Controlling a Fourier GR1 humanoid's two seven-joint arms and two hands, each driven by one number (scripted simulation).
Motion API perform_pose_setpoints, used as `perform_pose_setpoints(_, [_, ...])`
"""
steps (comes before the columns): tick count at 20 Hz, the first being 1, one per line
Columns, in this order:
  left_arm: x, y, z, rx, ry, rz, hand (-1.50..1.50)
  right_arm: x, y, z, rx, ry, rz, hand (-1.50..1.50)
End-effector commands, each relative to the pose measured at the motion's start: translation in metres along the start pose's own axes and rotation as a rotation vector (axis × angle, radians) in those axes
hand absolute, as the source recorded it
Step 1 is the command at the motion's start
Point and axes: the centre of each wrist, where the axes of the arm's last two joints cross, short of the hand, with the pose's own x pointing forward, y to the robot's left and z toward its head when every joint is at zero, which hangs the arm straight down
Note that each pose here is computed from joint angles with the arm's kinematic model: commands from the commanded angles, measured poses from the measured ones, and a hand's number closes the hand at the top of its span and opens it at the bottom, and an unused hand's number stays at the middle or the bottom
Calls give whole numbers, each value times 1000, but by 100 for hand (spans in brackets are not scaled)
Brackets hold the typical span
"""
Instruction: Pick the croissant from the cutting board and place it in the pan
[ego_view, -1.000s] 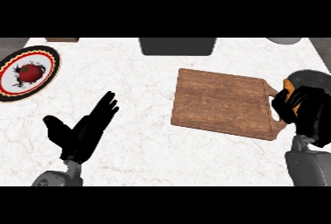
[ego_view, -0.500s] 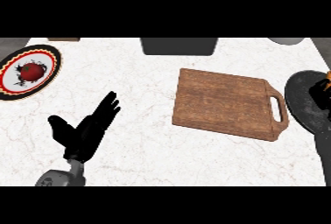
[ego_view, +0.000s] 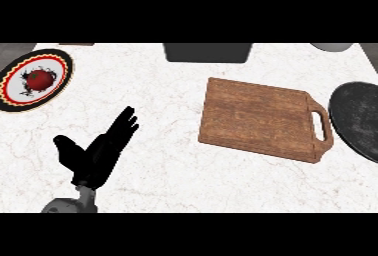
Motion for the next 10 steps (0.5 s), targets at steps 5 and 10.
perform_pose_setpoints(5, [6,-6,-11,-20,-2,-15,0,-38,5,-1,275,186,150,-150])
perform_pose_setpoints(10, [6,-2,-13,-13,-14,-13,0,-36,11,6,261,164,-15,-150])
